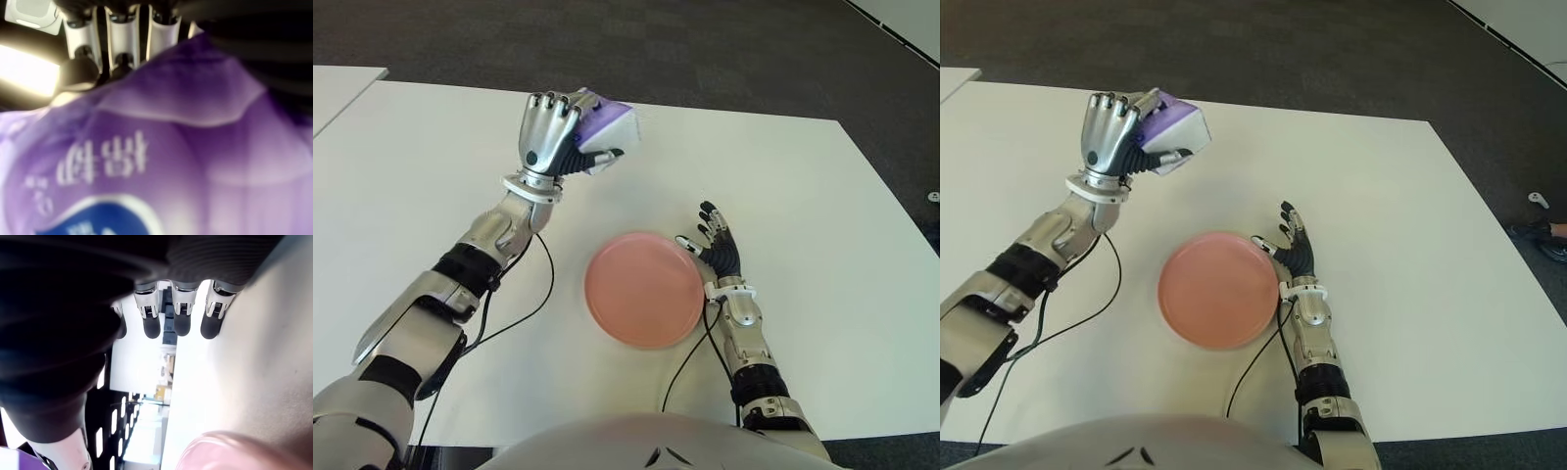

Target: Put the tissue paper into the plate.

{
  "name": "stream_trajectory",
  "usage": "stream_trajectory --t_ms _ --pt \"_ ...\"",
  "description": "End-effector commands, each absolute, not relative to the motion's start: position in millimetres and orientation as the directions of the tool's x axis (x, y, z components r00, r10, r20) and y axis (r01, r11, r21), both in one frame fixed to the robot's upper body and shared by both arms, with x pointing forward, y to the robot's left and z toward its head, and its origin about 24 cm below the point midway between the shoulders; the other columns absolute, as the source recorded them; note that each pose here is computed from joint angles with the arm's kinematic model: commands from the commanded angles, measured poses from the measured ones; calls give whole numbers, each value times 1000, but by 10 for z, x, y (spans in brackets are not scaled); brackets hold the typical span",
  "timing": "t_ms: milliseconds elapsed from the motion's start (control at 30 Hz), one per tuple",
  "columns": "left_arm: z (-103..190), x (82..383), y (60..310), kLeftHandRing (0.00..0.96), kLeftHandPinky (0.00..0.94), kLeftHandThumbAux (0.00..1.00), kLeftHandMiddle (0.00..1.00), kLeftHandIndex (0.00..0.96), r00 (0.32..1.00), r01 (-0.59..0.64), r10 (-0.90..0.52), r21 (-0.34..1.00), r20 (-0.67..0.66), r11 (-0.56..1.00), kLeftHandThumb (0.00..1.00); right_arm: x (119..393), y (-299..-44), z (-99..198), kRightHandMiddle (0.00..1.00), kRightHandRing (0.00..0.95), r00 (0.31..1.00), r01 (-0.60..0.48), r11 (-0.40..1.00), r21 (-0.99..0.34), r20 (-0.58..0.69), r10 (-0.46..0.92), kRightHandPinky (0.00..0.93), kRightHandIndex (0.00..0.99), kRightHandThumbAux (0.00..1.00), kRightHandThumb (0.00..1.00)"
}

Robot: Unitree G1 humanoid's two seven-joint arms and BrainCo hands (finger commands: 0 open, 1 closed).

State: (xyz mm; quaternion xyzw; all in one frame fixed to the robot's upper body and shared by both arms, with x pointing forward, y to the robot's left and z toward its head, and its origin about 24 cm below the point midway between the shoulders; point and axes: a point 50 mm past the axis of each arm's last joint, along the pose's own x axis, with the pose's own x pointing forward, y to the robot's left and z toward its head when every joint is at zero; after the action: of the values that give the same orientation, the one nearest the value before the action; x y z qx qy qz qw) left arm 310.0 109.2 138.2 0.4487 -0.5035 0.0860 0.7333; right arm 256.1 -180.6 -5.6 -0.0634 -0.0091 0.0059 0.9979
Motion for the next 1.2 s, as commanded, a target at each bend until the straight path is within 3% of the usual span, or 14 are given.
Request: stream_trajectory --t_ms 33,733,867,1100,1167,1200 --pt "1264 2869 1024 856 831 698 855 443 479 -457 -394 606 784 652 750 2381 -1826 -356 12 0 990 -12 994 -108 -140 -3 18 3 784 0" --pt "1178 2531 943 860 859 695 853 443 511 -191 -535 696 673 692 753 2385 -1832 -404 22 0 988 8 994 -113 -154 -25 17 9 761 0" --pt "1131 2468 899 862 870 695 856 443 494 -87 -639 765 589 638 753 2386 -1831 -416 20 0 987 18 995 -100 -154 -34 23 3 776 0" --pt "1030 2413 902 864 875 695 859 443 469 -18 -714 814 519 580 751 2385 -1820 -426 16 0 987 21 995 -95 -155 -36 23 0 790 0" --pt "994 2421 912 827 833 696 824 444 514 8 -749 871 418 491 745 2384 -1818 -426 14 0 987 23 995 -94 -154 -37 24 0 794 0" --pt "965 2434 920 814 817 696 812 444 562 39 -771 922 298 385 743 2385 -1817 -426 13 0 987 24 995 -94 -154 -39 24 0 795 0"
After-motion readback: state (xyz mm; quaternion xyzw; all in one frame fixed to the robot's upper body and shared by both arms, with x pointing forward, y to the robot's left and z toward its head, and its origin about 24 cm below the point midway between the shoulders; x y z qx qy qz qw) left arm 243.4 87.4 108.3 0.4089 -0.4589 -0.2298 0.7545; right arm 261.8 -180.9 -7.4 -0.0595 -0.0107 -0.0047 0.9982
